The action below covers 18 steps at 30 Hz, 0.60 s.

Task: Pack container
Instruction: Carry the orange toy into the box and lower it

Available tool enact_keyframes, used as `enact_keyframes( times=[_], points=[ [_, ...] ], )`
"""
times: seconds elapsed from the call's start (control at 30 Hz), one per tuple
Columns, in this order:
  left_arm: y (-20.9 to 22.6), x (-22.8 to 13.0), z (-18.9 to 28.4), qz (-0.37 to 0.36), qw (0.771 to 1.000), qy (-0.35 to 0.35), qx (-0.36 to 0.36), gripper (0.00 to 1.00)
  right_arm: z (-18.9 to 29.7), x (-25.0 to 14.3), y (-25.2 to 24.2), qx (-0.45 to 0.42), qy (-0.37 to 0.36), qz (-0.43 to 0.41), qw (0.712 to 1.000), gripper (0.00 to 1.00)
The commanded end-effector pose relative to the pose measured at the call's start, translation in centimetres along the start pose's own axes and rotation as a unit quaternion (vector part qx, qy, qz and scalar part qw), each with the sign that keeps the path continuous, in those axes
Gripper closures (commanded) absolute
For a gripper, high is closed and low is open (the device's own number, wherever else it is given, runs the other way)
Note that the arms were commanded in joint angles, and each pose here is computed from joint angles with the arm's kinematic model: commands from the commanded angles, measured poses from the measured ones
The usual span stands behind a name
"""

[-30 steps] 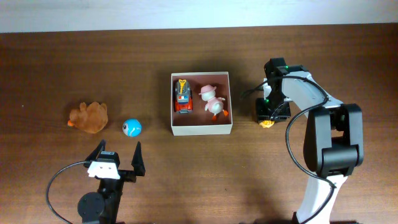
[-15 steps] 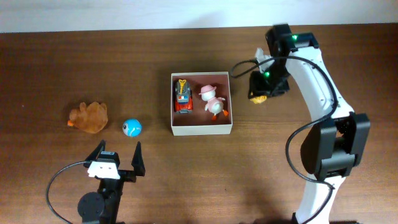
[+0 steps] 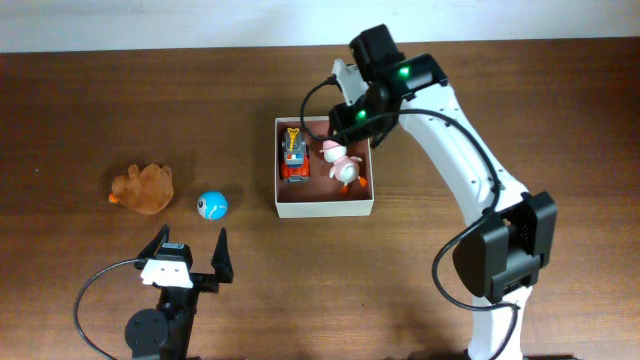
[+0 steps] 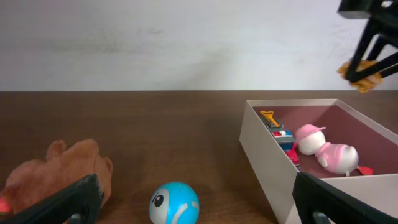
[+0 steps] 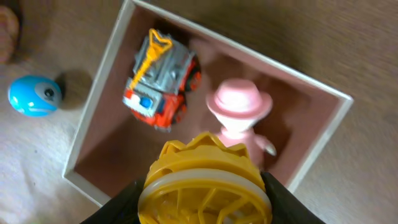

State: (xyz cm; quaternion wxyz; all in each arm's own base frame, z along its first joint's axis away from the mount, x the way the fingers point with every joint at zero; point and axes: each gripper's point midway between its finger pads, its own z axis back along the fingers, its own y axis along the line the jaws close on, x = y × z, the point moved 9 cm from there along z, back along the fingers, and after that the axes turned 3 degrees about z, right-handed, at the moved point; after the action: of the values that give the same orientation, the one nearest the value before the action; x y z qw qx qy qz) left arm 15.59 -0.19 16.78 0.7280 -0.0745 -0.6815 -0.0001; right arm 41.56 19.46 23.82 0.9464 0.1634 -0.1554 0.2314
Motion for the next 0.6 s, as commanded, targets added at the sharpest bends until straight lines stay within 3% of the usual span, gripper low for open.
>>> enact_keyframes(
  times=[0.0,0.17,0.43,0.5,0.57],
  points=[
    [0.2,-0.1,0.0,-0.008,1.0,-0.002,0.007,0.0,-2.8,0.2,0.0,0.011,0.017,-0.012,1.0,0.53],
    [0.2,-0.1,0.0,-0.008,1.0,-0.002,0.007,0.01,-6.7,0.0,0.5,0.023,0.039,-0.004,0.999,0.56],
    [0.2,-0.1,0.0,-0.008,1.0,-0.001,0.007,0.0,-8.7,0.7,1.8,0.031,0.022,0.017,0.999,0.55],
    [0.2,-0.1,0.0,-0.008,1.0,-0.002,0.007,0.0,-8.7,0.9,1.8,0.031,0.017,0.018,0.999,0.37],
    [0.2,-0.1,0.0,-0.008,1.0,-0.002,0.007,0.0,-8.7,1.0,1.7,0.029,0.014,0.018,0.999,0.29]
  ],
)
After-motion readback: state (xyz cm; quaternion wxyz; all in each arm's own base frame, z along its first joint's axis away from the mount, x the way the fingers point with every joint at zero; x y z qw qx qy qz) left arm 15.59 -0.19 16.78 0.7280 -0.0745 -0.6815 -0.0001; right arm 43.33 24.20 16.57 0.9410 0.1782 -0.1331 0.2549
